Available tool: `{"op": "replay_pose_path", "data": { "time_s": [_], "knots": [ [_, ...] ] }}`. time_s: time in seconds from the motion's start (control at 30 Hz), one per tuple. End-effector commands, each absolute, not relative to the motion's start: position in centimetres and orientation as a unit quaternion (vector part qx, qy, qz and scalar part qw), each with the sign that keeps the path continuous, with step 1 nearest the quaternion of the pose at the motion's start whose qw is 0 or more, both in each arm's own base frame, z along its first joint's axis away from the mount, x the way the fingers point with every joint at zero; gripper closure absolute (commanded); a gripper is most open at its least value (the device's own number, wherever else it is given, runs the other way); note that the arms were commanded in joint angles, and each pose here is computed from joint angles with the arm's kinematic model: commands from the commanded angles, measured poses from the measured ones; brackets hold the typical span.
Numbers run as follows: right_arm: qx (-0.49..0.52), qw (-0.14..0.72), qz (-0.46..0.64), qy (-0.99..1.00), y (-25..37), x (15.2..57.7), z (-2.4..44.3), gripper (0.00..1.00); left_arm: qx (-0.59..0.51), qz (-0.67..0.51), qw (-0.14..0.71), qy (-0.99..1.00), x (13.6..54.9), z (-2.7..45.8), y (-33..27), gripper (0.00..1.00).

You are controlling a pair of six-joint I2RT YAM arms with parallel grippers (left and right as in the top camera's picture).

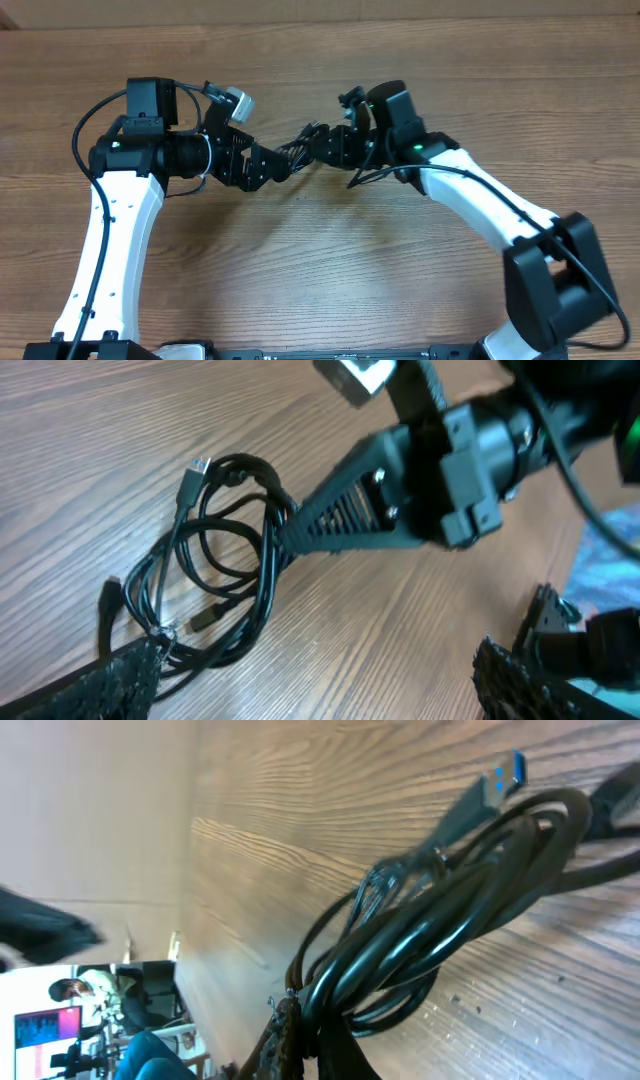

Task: Untangle cables

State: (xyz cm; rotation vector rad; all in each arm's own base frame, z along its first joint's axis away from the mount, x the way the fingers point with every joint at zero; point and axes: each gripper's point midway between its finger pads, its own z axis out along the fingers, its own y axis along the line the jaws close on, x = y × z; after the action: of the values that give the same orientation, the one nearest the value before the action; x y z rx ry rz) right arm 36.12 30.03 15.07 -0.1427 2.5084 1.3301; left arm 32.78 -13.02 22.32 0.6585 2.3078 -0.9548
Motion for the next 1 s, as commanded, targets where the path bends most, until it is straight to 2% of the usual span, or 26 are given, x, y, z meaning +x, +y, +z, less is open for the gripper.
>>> {"op": "replay_pose_path", "data": {
  "time_s": [0.0, 0.17, 0.47, 0.53, 0.6, 0.73, 0.97],
  "knots": [
    [-0.074, 0.172, 0.486, 0.854, 29.8, 35.4, 19.0, 0.96, 0.315, -0.37, 0.284, 0.827, 31.7, 22.7, -15.1, 0.02],
    [-0.09, 0.19, 0.487, 0.847, 29.4, 34.4, 21.2, 0.96, 0.356, -0.349, 0.28, 0.821, 31.1, 22.1, -16.4, 0.08],
    [-0.101, 0.204, 0.49, 0.841, 29.0, 33.6, 23.0, 0.96, 0.34, -0.285, 0.26, 0.857, 31.7, 20.3, -15.8, 0.02],
    [-0.101, 0.203, 0.49, 0.842, 28.9, 33.4, 23.1, 0.96, 0.334, -0.277, 0.259, 0.863, 31.9, 20.2, -15.6, 0.06],
    [-0.101, 0.2, 0.49, 0.842, 28.9, 33.3, 23.1, 0.96, 0.333, -0.278, 0.259, 0.863, 31.9, 20.2, -15.6, 0.16],
    [-0.108, 0.193, 0.5, 0.837, 29.1, 32.9, 23.4, 0.96, 0.334, -0.284, 0.26, 0.86, 31.8, 20.3, -15.7, 0.25],
    [-0.117, 0.2, 0.509, 0.829, 29.2, 32.6, 24.3, 0.96, 0.338, -0.316, 0.26, 0.847, 31.3, 21.0, -16.6, 0.24]
  ]
}}
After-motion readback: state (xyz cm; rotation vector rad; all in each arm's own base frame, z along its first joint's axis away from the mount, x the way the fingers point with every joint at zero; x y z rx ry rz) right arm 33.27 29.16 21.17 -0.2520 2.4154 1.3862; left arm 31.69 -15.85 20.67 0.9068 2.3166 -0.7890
